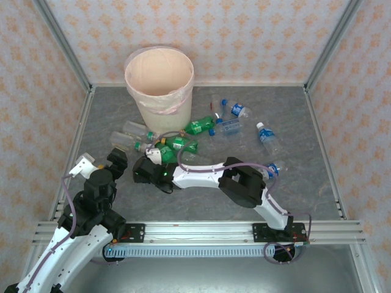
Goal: Put the plastic bottles in the bin
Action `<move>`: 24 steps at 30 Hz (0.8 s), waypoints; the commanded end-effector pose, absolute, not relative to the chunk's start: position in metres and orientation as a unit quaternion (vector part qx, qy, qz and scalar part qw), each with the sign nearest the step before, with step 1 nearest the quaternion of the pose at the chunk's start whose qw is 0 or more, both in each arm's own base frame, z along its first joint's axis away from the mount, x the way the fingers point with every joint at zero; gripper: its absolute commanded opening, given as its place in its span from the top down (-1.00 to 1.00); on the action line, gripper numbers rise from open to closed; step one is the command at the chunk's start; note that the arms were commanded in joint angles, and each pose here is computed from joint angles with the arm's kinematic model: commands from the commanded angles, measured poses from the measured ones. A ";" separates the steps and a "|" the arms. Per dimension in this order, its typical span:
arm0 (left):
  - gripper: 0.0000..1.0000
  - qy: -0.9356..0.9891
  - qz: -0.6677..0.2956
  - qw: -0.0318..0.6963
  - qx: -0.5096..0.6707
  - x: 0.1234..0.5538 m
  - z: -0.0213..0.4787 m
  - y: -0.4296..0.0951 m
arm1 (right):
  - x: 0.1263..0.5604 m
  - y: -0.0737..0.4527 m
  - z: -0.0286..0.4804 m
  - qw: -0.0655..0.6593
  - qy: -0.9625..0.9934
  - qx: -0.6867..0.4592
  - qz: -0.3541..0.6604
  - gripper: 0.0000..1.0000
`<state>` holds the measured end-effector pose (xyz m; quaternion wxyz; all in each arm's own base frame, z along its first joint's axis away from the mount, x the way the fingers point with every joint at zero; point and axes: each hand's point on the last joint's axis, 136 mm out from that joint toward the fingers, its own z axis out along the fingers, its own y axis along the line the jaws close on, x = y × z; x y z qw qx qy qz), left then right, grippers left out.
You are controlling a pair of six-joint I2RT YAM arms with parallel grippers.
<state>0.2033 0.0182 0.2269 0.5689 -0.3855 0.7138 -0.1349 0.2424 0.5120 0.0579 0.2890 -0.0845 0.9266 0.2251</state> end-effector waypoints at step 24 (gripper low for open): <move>-0.97 0.740 -0.172 0.539 -0.363 0.212 0.222 -0.004 | 0.219 0.460 0.103 0.374 0.899 -0.093 0.206 -0.10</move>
